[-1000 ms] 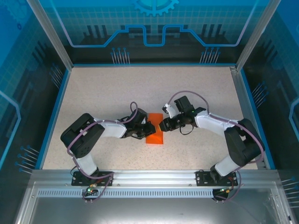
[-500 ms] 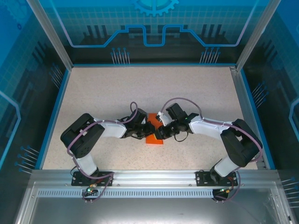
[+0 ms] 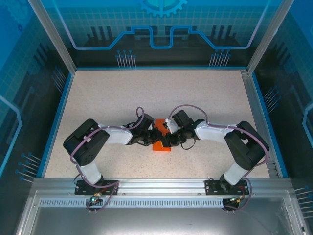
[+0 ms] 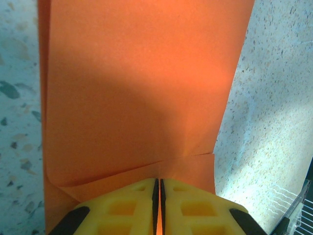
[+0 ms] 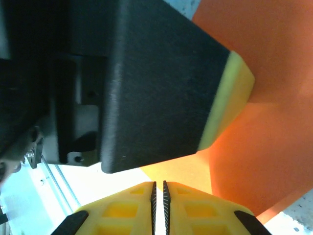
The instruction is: Fold a paper plane with a square sheet of paper (pick it up from the middle)
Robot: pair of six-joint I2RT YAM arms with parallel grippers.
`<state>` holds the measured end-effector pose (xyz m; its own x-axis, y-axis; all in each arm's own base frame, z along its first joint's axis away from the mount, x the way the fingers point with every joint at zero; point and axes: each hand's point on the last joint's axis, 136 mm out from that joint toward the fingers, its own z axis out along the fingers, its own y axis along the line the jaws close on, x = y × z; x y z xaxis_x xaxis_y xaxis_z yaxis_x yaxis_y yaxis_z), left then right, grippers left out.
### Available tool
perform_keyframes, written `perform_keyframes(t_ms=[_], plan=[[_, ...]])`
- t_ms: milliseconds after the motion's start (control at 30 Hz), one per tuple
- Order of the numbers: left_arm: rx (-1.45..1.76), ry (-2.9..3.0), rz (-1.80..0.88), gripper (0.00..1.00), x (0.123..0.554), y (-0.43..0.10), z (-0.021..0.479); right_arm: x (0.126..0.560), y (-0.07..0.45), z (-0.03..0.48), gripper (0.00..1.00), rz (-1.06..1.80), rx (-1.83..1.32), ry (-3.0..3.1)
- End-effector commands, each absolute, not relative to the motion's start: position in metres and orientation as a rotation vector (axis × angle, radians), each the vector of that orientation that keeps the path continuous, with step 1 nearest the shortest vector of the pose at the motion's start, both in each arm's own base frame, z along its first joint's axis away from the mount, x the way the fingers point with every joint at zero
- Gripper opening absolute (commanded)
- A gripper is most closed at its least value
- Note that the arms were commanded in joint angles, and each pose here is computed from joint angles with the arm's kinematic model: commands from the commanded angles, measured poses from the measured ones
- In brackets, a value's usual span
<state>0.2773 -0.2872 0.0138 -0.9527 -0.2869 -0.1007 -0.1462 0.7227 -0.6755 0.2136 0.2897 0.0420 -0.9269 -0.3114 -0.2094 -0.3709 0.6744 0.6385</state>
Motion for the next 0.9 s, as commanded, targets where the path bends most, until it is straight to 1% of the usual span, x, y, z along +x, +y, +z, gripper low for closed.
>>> perform_keyframes(t_ms=[0, 167, 467, 600, 867], plan=[[-0.367, 2.818, -0.927, 0.13, 0.262, -0.275, -0.009, 0.216, 0.290, 0.036, 0.15, 1.063, -0.549, 2.825], [-0.361, 2.821, -0.925, 0.13, 0.262, -0.275, -0.009, 0.216, 0.275, 0.019, 0.14, 1.010, -0.505, 2.882], [-0.365, 2.828, -0.917, 0.13, 0.261, -0.274, -0.012, 0.201, 0.260, 0.002, 0.16, 0.989, -0.479, 2.954], [-0.363, 2.833, -0.914, 0.13, 0.261, -0.275, -0.014, 0.198, 0.249, -0.007, 0.16, 0.908, -0.459, 2.997], [-0.356, 2.834, -0.914, 0.13, 0.262, -0.275, -0.014, 0.195, 0.234, 0.001, 0.16, 0.785, -0.464, 3.014]])
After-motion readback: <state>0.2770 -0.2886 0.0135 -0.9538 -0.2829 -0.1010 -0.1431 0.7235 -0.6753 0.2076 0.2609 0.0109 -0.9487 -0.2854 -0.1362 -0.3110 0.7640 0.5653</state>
